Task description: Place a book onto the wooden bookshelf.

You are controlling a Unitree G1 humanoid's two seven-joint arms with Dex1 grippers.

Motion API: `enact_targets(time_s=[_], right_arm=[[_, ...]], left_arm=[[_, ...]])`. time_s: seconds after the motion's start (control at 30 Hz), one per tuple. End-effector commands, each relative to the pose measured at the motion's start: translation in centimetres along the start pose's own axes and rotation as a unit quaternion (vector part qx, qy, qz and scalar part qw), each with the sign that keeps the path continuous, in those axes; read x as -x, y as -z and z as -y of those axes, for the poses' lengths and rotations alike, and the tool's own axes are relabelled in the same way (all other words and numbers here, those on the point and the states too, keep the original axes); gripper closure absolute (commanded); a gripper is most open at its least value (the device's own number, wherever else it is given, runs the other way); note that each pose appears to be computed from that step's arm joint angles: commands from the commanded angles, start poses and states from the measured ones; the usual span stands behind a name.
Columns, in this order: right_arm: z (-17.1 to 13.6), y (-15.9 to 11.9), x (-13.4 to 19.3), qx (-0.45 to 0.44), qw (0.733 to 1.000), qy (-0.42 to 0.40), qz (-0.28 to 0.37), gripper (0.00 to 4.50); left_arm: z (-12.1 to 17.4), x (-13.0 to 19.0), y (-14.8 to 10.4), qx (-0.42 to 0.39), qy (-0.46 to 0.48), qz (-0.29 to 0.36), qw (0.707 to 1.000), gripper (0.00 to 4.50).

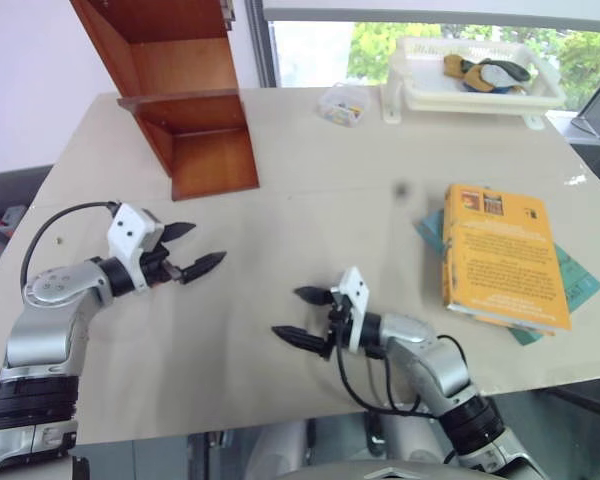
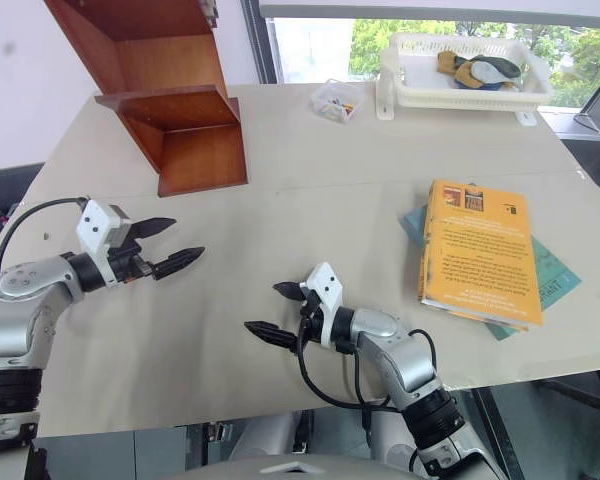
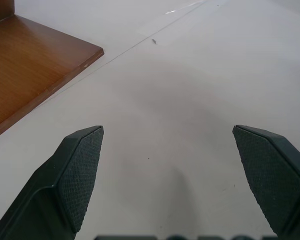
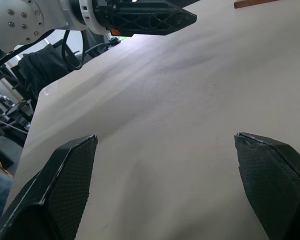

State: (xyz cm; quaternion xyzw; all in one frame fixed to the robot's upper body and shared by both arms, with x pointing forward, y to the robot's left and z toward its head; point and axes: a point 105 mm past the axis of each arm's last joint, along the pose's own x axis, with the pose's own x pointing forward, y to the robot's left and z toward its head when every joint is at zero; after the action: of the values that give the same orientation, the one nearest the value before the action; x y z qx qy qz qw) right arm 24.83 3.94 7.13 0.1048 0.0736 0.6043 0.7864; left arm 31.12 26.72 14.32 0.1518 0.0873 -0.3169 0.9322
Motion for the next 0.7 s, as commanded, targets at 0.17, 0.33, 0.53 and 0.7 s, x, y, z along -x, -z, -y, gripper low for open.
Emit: enact_targets(time_s=[0.17,0.33,0.53,0.7], right_arm=[[0.15,0.1,0.11,0.002,1.0,-0.011,-0.014,0.0],[0.26,0.14,0.03,0.003,1.0,-0.012,-0.014,0.0],[0.22,0.15,-0.12,0.005,1.0,-0.013,-0.011,0.0],[0.14,0.19,-0.09,0.004,1.0,-0.013,-0.01,0.0]], left_arm=[[0.38,0.39,-0.86,-0.014,-0.004,0.018,1.0,0.03],[0.25,0.45,-0.95,-0.016,-0.005,0.017,1.0,0.03],[0.25,0.45,-1.01,-0.017,-0.004,0.018,1.0,0.03],[0.32,0.5,-0.94,-0.018,-0.004,0.017,1.0,0.03]])
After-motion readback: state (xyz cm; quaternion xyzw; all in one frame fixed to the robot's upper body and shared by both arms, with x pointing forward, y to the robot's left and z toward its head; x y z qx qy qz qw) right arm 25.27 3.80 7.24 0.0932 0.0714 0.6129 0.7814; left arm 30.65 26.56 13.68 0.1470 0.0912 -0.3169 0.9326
